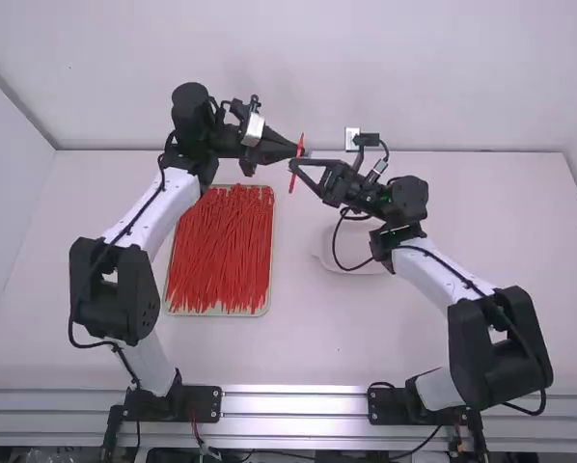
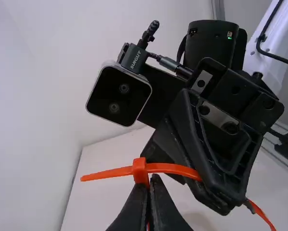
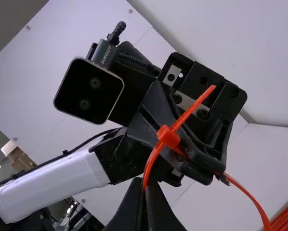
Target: Fasten the cable tie
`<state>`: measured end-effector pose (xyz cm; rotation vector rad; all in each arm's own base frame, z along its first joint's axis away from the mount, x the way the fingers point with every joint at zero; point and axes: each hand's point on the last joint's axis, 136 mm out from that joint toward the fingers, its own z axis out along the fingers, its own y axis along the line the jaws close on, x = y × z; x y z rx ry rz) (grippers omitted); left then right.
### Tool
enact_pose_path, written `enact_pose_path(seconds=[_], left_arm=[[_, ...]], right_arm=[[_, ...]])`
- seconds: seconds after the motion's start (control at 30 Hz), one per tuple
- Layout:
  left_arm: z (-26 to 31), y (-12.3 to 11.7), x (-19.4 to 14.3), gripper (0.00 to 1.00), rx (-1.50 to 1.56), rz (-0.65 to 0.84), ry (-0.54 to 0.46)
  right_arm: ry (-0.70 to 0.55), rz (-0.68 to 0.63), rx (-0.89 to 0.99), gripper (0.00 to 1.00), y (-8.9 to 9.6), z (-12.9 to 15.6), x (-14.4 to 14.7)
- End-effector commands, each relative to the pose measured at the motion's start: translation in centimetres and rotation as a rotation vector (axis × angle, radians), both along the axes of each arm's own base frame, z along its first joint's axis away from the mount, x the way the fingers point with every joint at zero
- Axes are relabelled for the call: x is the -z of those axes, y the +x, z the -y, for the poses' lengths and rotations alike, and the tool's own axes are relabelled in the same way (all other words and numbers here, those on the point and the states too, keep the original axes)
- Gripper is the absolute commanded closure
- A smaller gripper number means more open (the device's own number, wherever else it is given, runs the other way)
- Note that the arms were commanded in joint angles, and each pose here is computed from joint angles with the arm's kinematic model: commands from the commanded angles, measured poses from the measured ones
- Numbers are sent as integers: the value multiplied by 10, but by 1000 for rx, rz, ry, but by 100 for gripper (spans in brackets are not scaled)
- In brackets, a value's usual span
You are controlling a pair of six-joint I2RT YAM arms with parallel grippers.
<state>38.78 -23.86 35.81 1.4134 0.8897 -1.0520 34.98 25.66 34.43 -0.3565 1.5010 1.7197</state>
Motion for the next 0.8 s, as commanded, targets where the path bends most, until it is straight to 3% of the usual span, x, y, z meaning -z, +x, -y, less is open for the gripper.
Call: enact_pose_path(seconds=[0.0,0.77], left_arm=[[5,-10,-6,98,58,37,-3],[9,-13,4,98,70,1,3]], right_arm=[[16,-9,73,100,15,16,1],[33,43,91,100,18,23,-15]])
